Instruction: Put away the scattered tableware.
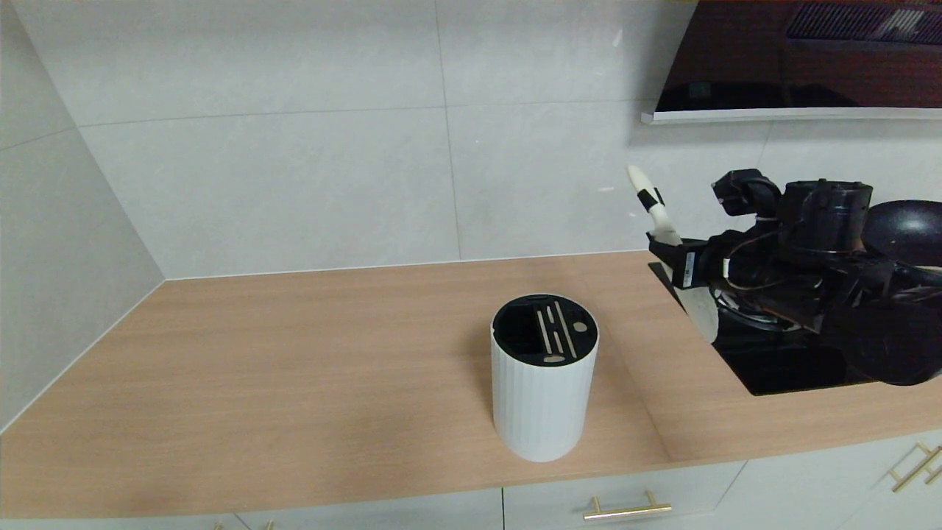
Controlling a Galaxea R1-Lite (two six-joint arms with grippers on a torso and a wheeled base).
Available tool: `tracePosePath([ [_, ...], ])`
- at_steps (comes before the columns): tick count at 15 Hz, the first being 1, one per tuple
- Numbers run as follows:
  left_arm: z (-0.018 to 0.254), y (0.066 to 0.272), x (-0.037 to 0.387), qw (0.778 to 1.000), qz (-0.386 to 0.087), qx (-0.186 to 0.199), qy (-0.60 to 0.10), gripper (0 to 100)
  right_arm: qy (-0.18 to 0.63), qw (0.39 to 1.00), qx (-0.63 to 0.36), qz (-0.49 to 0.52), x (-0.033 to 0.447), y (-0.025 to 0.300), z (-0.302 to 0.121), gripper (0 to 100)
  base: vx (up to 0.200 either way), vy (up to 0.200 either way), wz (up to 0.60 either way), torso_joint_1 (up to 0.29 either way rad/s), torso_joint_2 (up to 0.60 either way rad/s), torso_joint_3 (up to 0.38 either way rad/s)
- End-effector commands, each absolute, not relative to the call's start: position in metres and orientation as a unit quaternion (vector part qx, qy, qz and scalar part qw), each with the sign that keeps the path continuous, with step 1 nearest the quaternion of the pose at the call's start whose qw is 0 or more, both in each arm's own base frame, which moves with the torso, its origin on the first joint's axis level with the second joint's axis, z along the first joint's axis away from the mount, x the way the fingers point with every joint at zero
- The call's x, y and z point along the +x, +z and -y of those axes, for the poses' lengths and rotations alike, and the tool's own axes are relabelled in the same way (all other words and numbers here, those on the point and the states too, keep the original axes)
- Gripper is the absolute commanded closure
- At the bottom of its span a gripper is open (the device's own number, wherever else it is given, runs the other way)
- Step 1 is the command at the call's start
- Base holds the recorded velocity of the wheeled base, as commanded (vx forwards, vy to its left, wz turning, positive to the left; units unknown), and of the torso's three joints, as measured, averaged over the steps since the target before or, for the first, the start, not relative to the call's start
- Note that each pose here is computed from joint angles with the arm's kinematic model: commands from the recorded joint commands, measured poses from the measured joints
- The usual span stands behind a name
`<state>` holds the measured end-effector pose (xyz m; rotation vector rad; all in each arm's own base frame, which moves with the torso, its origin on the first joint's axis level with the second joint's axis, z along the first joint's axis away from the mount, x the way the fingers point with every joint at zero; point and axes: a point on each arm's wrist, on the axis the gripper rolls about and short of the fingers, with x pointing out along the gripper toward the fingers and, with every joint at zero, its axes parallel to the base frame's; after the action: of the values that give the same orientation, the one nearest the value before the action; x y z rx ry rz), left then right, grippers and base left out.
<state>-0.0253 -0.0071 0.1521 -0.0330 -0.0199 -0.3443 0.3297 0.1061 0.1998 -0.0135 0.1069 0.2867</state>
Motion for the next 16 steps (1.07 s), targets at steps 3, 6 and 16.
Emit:
tracePosePath([
  [3,0.033,0.264,0.121,0.931,-0.137,-0.073,-0.329,0,0.179,0.984,0.015,0.006,0.285,0.239,-0.150,100,0.000,0.000,0.00,0.000,0.00,0.000],
  [6,0.094,0.246,0.176,0.866,-0.199,-0.211,-0.407,0,0.231,0.973,0.027,-0.001,0.256,0.238,-0.192,100,0.000,0.000,0.00,0.000,0.00,0.000],
  [16,0.196,0.162,0.243,0.868,-0.113,-0.286,-0.391,0,0.327,0.943,0.009,-0.055,0.196,0.196,-0.264,100,0.000,0.000,0.00,0.000,0.00,0.000],
])
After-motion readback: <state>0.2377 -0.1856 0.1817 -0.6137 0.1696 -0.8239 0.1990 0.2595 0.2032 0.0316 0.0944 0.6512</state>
